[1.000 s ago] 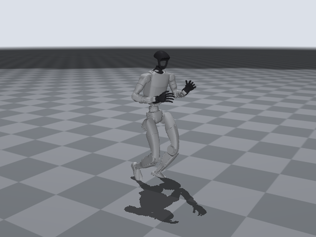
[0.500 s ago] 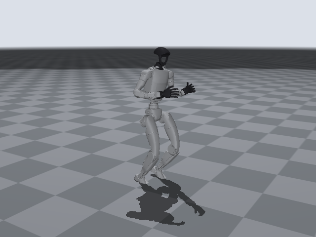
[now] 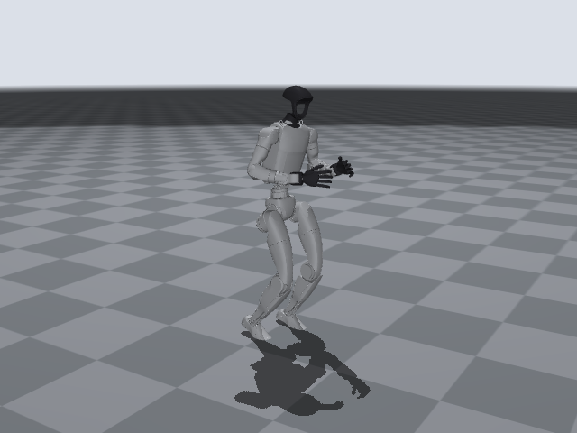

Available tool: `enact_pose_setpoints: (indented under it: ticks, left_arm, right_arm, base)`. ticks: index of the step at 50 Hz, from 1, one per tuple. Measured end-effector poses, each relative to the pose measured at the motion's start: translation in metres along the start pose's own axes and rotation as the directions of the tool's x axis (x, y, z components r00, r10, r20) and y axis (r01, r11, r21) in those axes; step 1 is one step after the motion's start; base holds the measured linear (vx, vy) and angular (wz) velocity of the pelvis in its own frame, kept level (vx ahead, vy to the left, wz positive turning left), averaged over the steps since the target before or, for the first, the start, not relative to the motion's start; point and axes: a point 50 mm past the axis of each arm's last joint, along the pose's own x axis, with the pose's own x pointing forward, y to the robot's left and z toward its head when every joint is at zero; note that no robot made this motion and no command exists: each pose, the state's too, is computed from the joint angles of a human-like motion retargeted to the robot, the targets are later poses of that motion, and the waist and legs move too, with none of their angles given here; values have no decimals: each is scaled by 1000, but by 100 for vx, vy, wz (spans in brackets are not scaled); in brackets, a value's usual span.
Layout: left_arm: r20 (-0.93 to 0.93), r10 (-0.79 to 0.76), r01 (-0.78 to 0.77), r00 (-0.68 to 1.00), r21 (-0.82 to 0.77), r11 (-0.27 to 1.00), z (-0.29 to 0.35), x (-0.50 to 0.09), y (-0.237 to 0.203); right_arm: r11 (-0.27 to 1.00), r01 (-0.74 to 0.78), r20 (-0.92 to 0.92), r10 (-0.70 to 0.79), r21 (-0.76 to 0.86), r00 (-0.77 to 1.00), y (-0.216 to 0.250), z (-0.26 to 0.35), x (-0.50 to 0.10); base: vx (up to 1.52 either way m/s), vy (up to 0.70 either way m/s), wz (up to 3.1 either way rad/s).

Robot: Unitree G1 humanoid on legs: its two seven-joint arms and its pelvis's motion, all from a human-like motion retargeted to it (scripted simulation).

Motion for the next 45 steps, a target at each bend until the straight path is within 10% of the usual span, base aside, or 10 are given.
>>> enact_pose_setpoints:
  ticks: [28, 45]
  left_arm:
    - [-193, -204, 219, 960, 61, 974, -34, -8, -8]
    - [-560, -292, 253, 775, -147, 956, -111, -60, -21]
  right_arm:
    - [987, -158, 64, 160, -27, 985, 18, 20, 22]
    - [998, 51, -360, -31, 45, 933, -23, -71, -18]
  base:
    - [3, -5, 7]
    - [1, -10, 14]
